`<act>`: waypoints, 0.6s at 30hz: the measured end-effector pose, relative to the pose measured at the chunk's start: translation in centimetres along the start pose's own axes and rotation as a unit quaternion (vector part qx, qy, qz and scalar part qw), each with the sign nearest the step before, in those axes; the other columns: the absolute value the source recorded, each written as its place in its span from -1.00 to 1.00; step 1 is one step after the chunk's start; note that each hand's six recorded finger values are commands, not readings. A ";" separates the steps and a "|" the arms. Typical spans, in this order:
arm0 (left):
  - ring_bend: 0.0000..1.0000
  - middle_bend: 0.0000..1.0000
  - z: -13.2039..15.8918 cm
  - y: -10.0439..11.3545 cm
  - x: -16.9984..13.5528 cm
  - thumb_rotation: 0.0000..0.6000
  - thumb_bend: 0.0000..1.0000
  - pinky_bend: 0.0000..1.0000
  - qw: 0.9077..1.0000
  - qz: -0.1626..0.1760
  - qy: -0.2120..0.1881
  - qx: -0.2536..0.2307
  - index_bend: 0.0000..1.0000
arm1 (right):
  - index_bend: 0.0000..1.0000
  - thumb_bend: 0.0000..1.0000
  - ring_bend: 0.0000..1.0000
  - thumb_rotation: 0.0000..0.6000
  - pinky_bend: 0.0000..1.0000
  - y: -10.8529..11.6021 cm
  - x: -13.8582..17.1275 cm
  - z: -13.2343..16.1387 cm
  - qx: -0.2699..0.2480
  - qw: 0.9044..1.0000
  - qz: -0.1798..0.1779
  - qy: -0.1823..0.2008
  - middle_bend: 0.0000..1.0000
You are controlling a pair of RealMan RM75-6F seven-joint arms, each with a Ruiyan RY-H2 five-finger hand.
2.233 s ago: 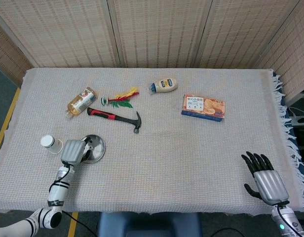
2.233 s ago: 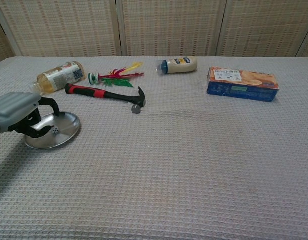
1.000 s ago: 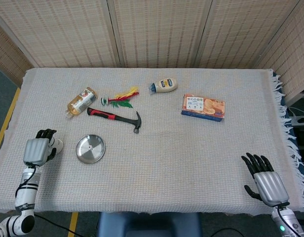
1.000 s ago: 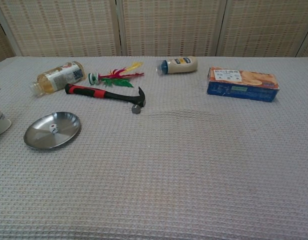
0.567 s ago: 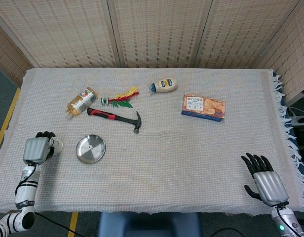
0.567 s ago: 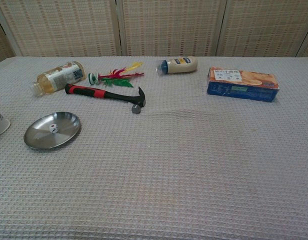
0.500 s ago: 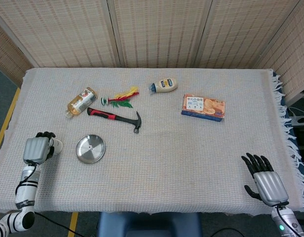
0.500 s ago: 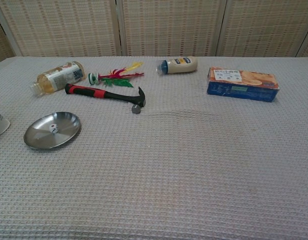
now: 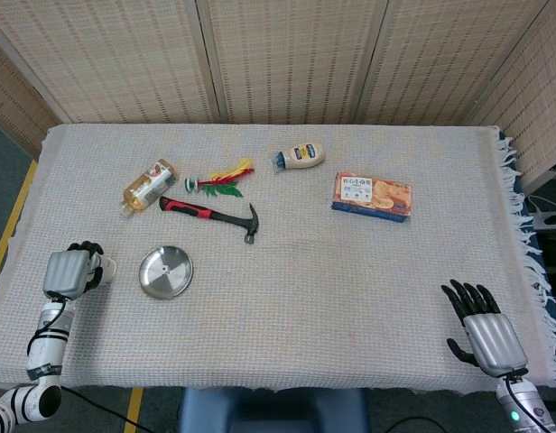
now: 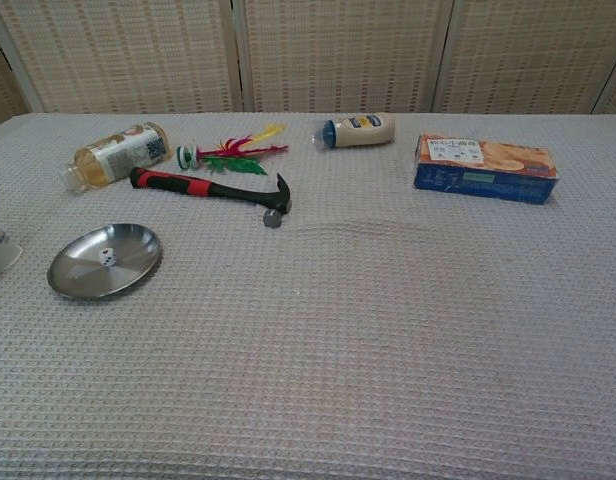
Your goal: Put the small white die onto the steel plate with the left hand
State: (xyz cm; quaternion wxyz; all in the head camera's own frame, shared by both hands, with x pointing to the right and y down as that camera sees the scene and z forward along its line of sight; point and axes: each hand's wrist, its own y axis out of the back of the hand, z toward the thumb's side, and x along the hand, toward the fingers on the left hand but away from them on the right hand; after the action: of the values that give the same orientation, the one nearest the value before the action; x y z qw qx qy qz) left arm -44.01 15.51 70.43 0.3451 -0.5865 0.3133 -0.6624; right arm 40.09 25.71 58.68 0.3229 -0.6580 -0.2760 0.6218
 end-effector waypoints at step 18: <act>0.01 0.04 -0.5 1.6 -0.4 1.00 0.02 0.61 0.999 0.033 -0.006 -0.024 -0.05 | -1.00 -0.59 -1.00 1.00 -1.00 -0.1 0.0 0.1 -0.001 1.000 0.002 0.003 -1.00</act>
State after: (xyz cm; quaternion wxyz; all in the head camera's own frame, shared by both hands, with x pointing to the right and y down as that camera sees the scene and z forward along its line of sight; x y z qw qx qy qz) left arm -44.38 14.92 68.87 0.3547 -0.5876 0.3464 -0.6395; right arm 39.99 25.81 58.72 0.3215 -0.6605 -0.2741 0.6206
